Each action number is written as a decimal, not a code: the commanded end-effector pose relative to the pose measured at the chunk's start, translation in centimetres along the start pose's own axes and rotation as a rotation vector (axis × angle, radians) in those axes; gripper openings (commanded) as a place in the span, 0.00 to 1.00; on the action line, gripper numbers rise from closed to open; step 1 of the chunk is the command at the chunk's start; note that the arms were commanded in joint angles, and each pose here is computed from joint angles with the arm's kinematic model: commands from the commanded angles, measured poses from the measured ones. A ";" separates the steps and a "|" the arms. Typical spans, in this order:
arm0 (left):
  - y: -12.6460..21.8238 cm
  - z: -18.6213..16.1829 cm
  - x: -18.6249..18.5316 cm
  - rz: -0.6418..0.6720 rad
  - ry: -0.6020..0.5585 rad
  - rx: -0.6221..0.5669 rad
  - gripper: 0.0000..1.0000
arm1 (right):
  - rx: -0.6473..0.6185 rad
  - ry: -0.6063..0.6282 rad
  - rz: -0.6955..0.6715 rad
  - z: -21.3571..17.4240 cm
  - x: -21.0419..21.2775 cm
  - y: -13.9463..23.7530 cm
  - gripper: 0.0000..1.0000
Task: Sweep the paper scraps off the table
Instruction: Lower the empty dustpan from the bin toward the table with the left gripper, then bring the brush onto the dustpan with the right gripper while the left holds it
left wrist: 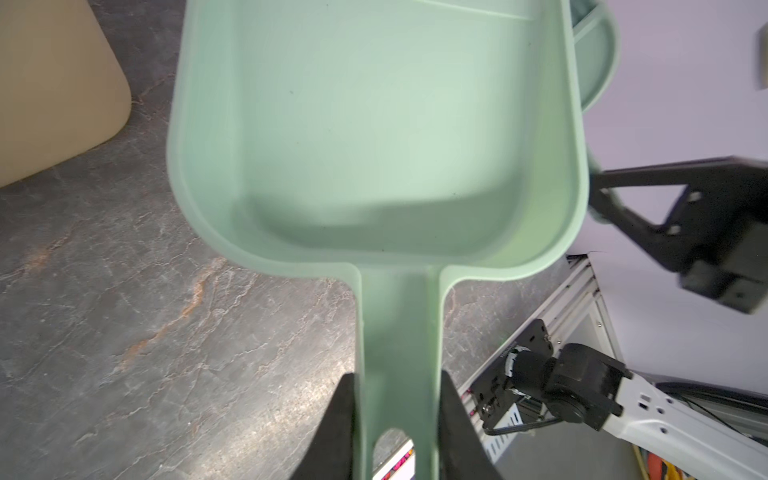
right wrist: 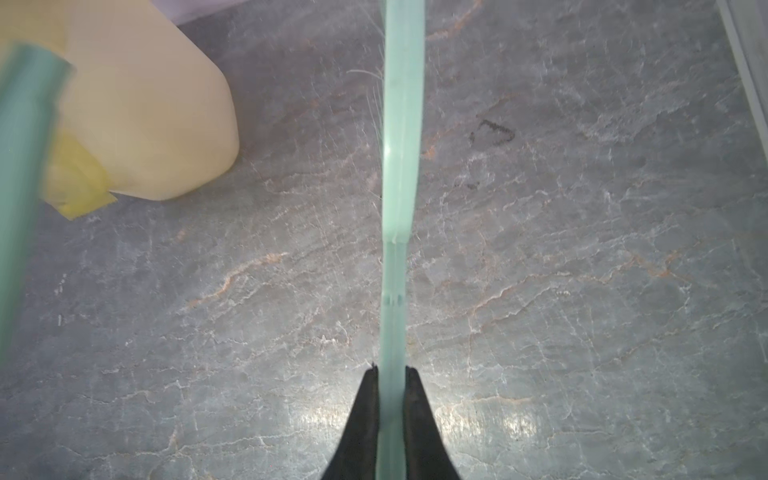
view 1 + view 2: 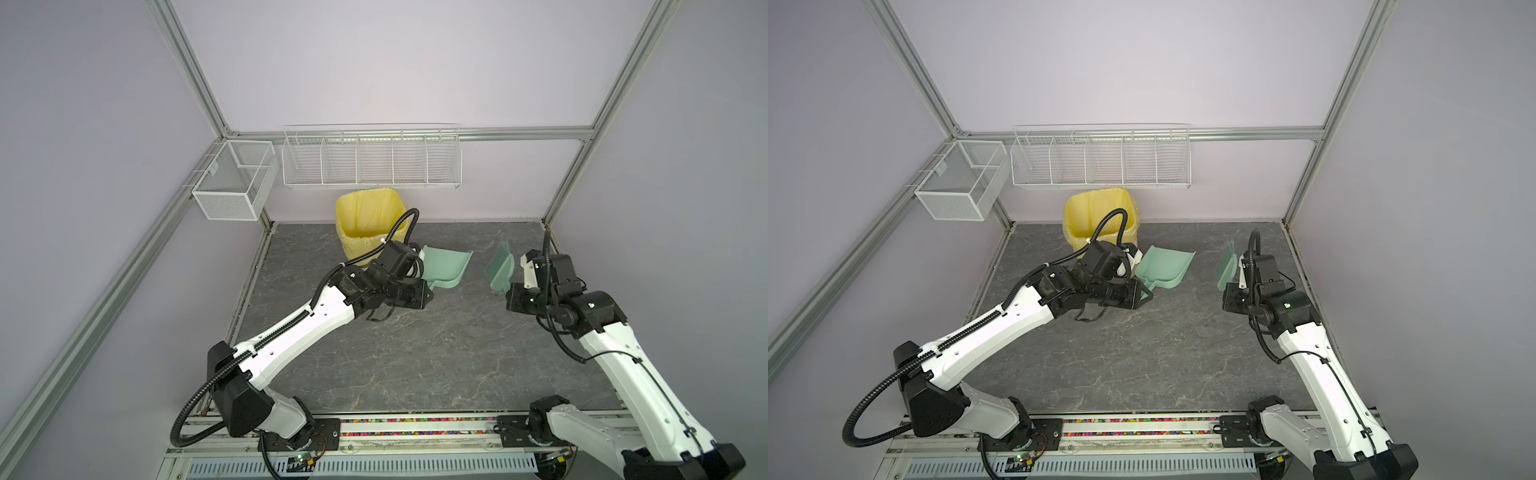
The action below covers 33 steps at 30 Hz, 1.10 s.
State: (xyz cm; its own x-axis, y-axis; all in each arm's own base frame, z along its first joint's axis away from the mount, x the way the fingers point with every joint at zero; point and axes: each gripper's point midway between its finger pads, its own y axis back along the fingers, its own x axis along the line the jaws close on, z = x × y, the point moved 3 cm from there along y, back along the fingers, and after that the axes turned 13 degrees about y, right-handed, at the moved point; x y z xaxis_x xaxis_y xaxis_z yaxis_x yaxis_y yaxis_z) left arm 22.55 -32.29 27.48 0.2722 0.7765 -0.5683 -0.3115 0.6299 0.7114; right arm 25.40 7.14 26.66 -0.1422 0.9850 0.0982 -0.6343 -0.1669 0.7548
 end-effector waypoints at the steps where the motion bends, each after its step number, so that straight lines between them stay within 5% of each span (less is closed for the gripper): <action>1: -1.3 -0.4 1.2 0.078 -0.049 -0.016 0.00 | -0.066 0.025 -0.007 2.0 0.0 0.9 0.07; 14: -7.9 -1.6 2.6 0.130 -0.087 0.012 0.00 | -0.186 0.011 0.190 4.3 2.8 0.6 0.07; 33: -16.8 -1.6 5.0 0.230 -0.089 0.044 0.00 | -0.112 -0.100 0.369 1.3 5.0 -5.3 0.07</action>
State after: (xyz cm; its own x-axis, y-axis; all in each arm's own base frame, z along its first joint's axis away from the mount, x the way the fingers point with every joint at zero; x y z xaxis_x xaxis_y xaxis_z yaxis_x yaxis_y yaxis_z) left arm 26.63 -37.67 11.21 0.2555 0.9040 -0.3429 -0.2939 0.4105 0.8632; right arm 28.34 12.18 23.97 -0.2827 0.8854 0.3689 -0.6250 -0.4618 0.6294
